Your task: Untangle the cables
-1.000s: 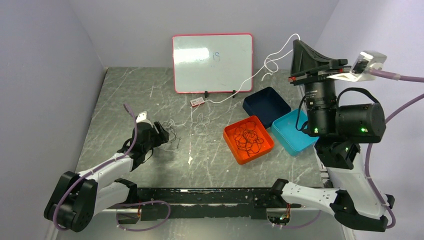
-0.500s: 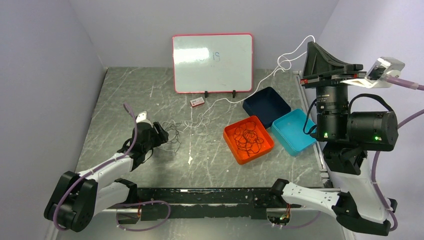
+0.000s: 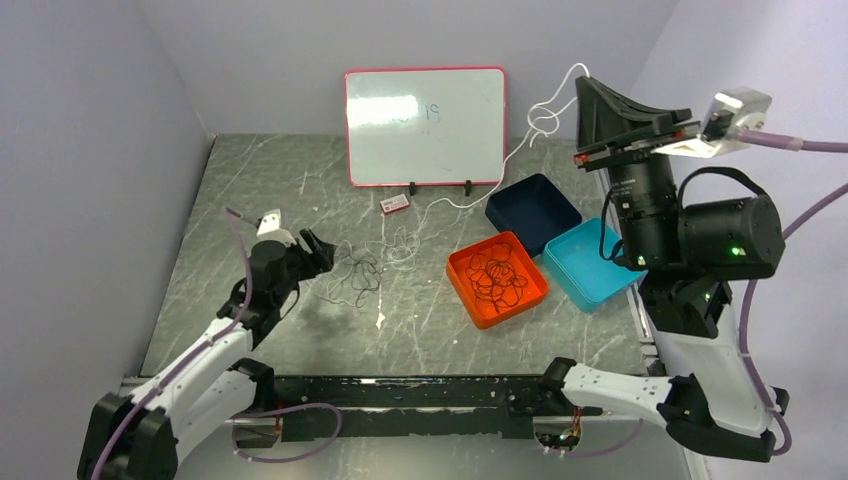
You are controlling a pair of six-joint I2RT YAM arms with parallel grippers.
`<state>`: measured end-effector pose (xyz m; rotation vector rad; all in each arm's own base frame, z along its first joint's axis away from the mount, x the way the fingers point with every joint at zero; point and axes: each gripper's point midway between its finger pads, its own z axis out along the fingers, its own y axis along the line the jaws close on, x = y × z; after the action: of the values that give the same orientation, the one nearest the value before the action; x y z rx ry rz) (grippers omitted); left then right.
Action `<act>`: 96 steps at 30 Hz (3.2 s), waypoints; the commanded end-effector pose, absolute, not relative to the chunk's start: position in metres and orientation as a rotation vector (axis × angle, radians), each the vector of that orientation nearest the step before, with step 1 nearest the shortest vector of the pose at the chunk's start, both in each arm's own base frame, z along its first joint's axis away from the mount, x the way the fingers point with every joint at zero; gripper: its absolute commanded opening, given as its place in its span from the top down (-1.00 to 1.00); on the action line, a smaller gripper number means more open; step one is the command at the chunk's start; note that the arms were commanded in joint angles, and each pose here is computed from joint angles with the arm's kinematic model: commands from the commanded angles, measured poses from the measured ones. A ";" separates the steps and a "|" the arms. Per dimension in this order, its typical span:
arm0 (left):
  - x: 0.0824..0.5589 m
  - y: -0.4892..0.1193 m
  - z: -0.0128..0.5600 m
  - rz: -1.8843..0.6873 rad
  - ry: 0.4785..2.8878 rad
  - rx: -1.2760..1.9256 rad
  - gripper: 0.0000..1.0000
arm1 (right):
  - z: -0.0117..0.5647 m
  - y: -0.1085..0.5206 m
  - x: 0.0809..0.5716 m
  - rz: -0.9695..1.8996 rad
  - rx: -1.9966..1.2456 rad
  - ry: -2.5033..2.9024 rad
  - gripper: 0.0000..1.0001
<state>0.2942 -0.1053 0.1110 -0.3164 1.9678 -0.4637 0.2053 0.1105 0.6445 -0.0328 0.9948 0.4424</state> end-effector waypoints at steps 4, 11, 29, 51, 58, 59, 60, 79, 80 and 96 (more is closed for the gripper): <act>0.295 -0.113 0.215 -0.538 1.729 -0.139 -0.62 | 0.634 0.176 0.212 0.556 -0.262 1.056 1.00; 0.270 -0.145 0.338 -0.694 1.465 0.147 -0.81 | 0.607 0.233 0.218 0.637 -0.477 1.132 1.00; 0.257 -0.216 0.358 -1.076 1.374 0.473 -0.86 | 0.598 0.276 0.234 0.807 -0.416 1.129 1.00; 0.260 -0.267 0.346 -1.176 1.340 0.598 -0.86 | 0.592 0.296 0.236 0.895 -0.418 1.126 1.00; 0.264 -0.290 0.322 -1.199 1.393 0.645 -0.73 | 0.590 0.297 0.236 0.896 -0.419 1.131 1.00; 0.265 -0.293 0.317 -1.201 1.406 0.649 -0.67 | 0.590 0.296 0.236 0.894 -0.418 1.131 1.00; 0.266 -0.296 0.313 -1.201 1.419 0.654 -0.61 | 0.589 0.296 0.236 0.894 -0.417 1.132 1.00; 0.282 -0.247 0.360 -0.867 1.446 0.489 0.86 | 0.543 0.244 0.250 0.705 -0.255 1.254 1.00; 0.284 -0.240 0.372 -0.826 1.430 0.476 0.86 | 0.537 0.239 0.250 0.688 -0.238 1.269 1.00; 0.318 -0.223 0.516 -0.638 1.295 0.427 0.86 | 0.417 0.235 0.245 0.683 -0.232 1.507 1.00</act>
<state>0.3098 -0.2338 0.5068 0.4575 1.2715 -0.7065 0.2498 0.2308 0.4377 -0.2296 1.4658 0.6451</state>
